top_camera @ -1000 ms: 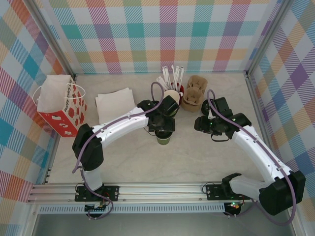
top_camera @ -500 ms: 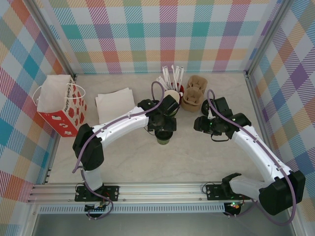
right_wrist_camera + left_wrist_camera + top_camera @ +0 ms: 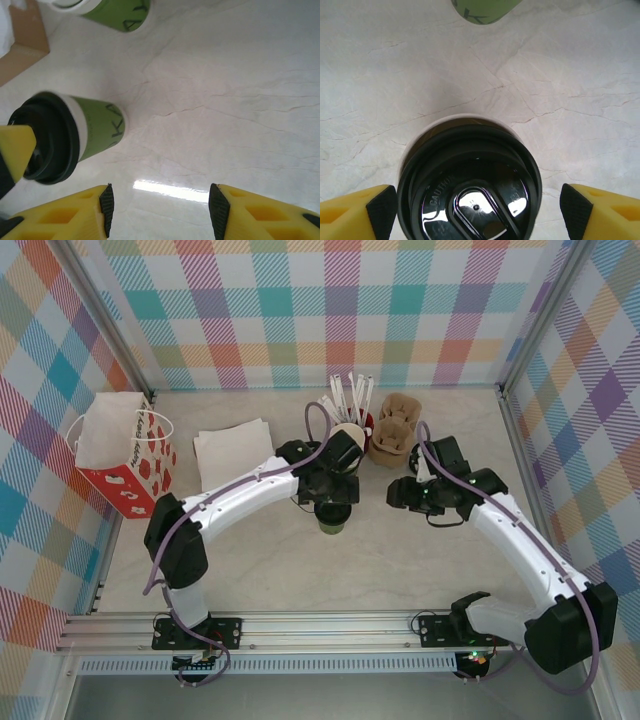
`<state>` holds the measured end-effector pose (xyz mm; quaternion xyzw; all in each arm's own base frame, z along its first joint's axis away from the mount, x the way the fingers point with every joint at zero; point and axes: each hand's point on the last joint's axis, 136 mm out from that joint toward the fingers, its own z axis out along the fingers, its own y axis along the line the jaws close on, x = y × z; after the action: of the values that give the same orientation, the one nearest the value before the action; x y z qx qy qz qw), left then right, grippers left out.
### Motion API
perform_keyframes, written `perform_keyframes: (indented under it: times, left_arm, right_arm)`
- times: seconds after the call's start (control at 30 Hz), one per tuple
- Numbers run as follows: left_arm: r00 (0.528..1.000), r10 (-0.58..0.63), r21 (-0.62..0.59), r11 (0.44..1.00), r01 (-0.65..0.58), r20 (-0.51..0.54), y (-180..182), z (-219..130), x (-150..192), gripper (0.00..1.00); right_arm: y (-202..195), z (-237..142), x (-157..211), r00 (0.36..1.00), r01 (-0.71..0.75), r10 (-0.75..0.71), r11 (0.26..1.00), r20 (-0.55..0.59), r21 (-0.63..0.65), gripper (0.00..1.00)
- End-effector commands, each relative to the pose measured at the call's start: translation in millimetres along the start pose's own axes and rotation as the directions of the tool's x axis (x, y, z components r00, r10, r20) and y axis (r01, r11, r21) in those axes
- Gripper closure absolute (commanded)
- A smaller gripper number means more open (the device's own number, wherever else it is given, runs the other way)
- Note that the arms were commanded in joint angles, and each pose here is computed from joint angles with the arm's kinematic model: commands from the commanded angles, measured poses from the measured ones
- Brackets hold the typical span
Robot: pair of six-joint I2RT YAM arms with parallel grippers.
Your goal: Pack the takeout coffee
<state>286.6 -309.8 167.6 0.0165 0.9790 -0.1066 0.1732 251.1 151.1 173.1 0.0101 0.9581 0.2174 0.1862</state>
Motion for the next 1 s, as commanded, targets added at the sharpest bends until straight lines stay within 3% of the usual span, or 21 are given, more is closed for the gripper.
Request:
perform_keyframes:
  times: [0.0, 0.2, 0.37, 0.57, 0.8, 0.97]
  left_arm:
    - [0.997, -0.063, 0.075, 0.995, 0.060, 0.044, 6, -36, -13, 0.14]
    - [0.984, -0.179, 0.182, 0.968, 0.172, 0.020, 27, -45, -13, 0.15]
    - [0.970, -0.237, 0.286, 0.927, 0.243, -0.058, 34, -42, -2, 0.19]
    - [0.960, -0.247, 0.264, 0.925, 0.274, -0.130, 42, -24, 16, 0.21]
    - [0.950, -0.280, 0.245, 0.920, 0.306, -0.136, 48, -11, 20, 0.20]
    - [0.948, -0.280, 0.238, 0.920, 0.311, -0.153, 48, -5, 23, 0.19]
  right_arm:
    - [31, -2, 0, 0.997, 0.051, -0.059, 0.988, -0.047, -0.147, 0.44]
    - [60, 8, 8, 0.987, 0.023, -0.068, 0.955, -0.144, -0.295, 0.41]
    - [74, 25, 18, 0.974, 0.013, -0.083, 0.949, -0.210, -0.315, 0.41]
    - [82, 39, 14, 0.971, -0.005, -0.068, 0.953, -0.230, -0.303, 0.42]
    - [90, 51, 10, 0.965, -0.014, -0.065, 0.955, -0.255, -0.296, 0.43]
    - [97, 59, 10, 0.959, -0.037, -0.054, 0.950, -0.279, -0.310, 0.49]
